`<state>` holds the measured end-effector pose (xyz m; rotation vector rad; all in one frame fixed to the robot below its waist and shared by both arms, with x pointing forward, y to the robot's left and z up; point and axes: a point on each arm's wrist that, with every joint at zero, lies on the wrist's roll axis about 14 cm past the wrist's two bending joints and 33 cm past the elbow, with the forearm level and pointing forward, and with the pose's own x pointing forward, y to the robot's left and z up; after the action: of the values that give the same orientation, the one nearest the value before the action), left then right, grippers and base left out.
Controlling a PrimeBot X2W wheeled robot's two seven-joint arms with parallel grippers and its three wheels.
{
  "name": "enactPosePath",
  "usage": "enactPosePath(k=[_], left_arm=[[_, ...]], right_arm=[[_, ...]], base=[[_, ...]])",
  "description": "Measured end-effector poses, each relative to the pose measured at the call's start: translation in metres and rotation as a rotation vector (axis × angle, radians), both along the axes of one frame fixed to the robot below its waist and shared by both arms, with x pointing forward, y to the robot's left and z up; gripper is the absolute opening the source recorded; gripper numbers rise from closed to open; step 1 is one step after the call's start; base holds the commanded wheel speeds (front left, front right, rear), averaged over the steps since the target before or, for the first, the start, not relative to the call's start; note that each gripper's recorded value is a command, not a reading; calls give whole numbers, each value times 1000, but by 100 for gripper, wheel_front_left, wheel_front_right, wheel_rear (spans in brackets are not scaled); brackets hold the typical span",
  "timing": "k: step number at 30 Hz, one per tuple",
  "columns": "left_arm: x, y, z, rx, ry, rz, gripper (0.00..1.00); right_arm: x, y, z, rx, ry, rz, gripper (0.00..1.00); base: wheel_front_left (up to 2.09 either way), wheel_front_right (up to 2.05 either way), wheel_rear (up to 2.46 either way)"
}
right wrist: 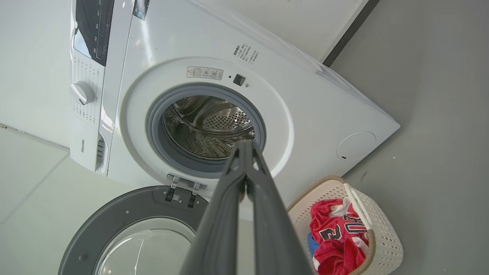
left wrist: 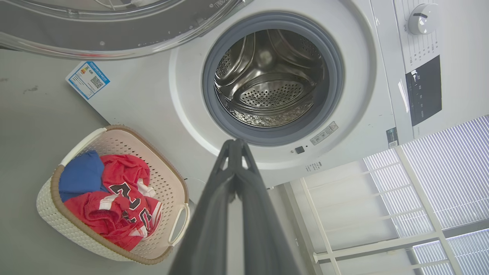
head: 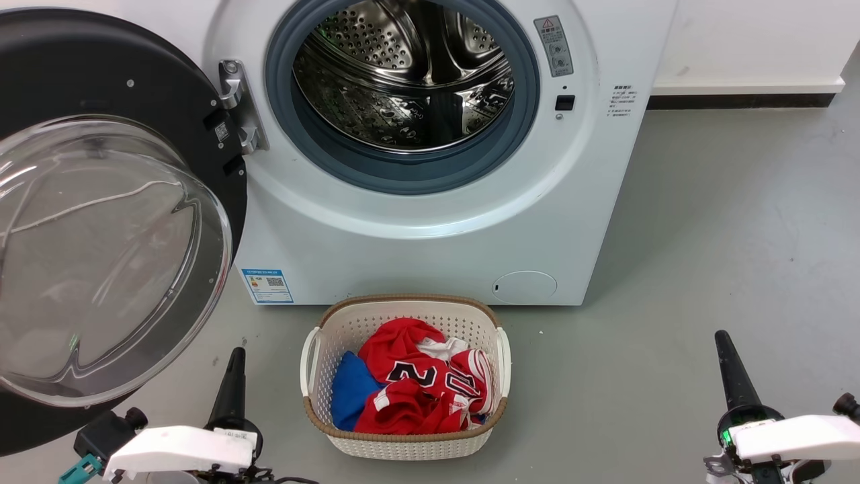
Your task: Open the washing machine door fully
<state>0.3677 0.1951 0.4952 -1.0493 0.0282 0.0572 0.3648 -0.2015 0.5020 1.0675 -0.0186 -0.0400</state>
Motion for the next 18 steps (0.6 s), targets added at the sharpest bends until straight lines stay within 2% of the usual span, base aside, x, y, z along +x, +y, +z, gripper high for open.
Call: enactPosePath(k=[18], left_arm=[[7, 1, 2, -183, -7, -5, 0]], right_arm=[[7, 0, -2, 176, 10, 10, 0]], base=[[0, 0, 0]])
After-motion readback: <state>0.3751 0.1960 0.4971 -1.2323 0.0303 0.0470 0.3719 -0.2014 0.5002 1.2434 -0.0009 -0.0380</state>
